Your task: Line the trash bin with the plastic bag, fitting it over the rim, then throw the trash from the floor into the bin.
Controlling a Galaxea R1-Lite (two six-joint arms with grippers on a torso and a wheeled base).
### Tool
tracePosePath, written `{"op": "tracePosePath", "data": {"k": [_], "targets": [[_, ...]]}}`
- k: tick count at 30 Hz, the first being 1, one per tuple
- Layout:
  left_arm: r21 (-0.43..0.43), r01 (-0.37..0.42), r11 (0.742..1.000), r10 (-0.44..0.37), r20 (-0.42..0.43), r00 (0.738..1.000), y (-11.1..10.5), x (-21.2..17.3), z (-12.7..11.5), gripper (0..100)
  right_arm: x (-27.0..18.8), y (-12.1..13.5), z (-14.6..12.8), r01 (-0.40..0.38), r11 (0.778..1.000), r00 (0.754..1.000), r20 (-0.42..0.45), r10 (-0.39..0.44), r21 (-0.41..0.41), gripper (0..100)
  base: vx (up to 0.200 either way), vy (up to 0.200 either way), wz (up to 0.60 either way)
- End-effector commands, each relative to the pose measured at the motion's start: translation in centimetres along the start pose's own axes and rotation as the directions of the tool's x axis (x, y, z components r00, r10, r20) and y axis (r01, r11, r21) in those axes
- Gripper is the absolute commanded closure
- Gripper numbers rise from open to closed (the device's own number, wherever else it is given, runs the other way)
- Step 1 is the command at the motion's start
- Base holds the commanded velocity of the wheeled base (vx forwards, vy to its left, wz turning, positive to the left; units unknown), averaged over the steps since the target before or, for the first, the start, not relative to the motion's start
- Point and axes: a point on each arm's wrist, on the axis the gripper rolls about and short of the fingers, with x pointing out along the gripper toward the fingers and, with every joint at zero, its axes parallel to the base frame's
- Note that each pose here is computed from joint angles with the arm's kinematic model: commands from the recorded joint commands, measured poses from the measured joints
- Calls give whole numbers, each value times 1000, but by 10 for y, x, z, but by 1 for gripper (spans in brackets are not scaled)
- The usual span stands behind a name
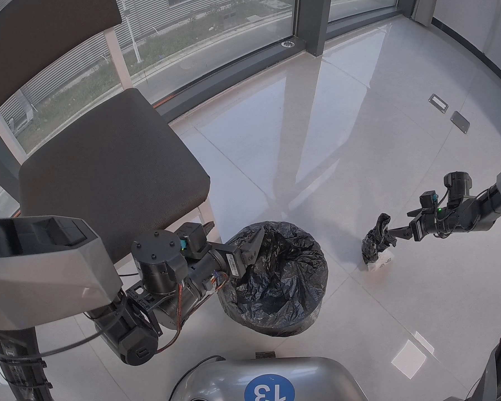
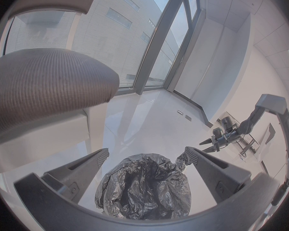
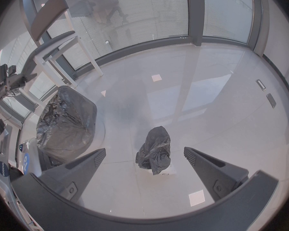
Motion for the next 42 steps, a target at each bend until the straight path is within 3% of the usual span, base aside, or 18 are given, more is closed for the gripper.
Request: {"op": "tracePosePath", "data": {"k": [1, 7, 19, 40, 41, 42], "targets": [[-2, 2, 1000, -2, 17, 1000, -1, -4, 7, 0, 52, -13, -26, -38, 999, 998, -51, 39, 29, 0, 0, 0, 0], [3, 2, 1000, -2, 14, 1000, 0, -5, 7, 0, 75, -28, -25, -45, 999, 997, -59, 47, 26, 0, 0, 0, 0], [11, 3, 1000, -3, 21, 1000, -1, -12, 13, 0, 124, -30, -17, -99, 995, 991, -94, 100, 21, 0, 0, 0, 0], [10, -1, 1000, 0, 19, 1000, 1, -12, 12, 0, 122, -31, -29, -113, 991, 978, -167, 124, 70, 0, 0, 0, 0], [10, -1, 1000, 0, 19, 1000, 1, -12, 12, 0, 122, -31, -29, -113, 991, 978, -167, 124, 68, 100, 0, 0, 0], [10, -1, 1000, 1, 17, 1000, 1, -12, 12, 0, 122, -31, -29, -111, 992, 978, -169, 121, 68, 100, 0, 0, 0]]}}
